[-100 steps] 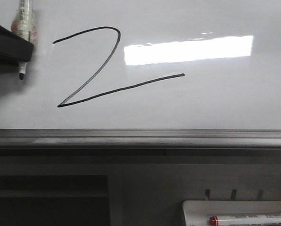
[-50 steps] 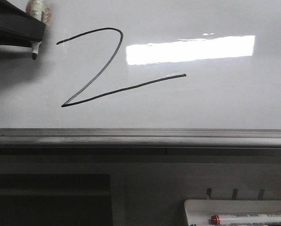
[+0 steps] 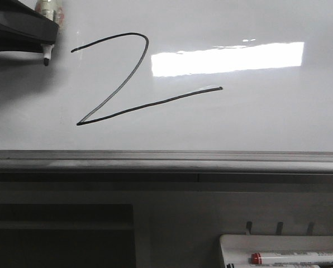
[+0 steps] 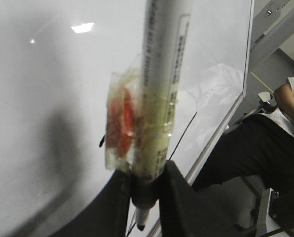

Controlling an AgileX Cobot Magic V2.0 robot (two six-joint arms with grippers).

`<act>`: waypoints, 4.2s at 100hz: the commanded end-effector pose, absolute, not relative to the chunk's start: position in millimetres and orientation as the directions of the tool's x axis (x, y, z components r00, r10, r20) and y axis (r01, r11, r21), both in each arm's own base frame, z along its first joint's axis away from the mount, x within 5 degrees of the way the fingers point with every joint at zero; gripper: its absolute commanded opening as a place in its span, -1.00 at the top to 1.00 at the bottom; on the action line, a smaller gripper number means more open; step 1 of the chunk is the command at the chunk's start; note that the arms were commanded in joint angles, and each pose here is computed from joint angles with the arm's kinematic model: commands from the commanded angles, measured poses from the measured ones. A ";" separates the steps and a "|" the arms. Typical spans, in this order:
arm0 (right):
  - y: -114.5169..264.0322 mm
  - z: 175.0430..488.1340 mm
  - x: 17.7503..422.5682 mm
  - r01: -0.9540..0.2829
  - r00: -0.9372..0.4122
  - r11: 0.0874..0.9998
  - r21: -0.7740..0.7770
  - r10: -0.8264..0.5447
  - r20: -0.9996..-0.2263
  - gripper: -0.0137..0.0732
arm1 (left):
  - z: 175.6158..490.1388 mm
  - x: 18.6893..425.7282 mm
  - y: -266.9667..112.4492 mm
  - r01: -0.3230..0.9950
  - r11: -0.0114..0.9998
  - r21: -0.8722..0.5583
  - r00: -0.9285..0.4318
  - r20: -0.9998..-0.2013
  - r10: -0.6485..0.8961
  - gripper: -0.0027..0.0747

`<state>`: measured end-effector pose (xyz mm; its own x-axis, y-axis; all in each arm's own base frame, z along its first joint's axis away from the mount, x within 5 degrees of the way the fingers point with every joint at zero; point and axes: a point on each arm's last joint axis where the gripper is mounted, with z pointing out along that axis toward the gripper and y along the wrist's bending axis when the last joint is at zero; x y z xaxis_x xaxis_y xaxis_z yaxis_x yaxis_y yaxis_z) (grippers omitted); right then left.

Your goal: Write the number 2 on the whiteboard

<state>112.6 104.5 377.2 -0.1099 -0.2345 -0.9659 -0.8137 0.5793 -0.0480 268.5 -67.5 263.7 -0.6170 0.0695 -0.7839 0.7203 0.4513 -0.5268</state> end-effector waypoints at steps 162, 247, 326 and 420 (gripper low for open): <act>100.1 395.6 115.9 -0.763 -0.078 0.646 -0.003 -0.097 -0.992 0.85 | 252.9 302.2 -47.7 0.451 0.724 -0.522 -0.642 -0.753 -0.143 0.30; 100.1 395.6 115.9 -0.763 -0.078 0.646 -0.003 -0.097 -0.992 0.85 | 254.2 299.5 -50.8 0.484 0.694 -0.533 -0.646 -0.753 -0.127 0.21; 100.1 395.6 115.9 -0.763 -0.078 0.646 -0.003 -0.097 -0.992 0.85 | 261.2 295.9 -56.1 0.551 0.634 -0.542 -0.641 -0.762 -0.094 -0.08; 90.8 403.0 105.8 -0.734 0.055 0.668 -0.122 -0.121 -0.991 0.85 | 427.7 180.4 -60.9 0.743 0.669 -0.006 -0.050 -0.998 0.046 0.83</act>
<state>110.2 99.3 387.8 -0.0260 -0.1820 -0.9830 -0.7818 0.6165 -0.0935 207.5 -62.4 398.8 -0.1570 0.0707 -0.9851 0.7693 0.6342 -0.0771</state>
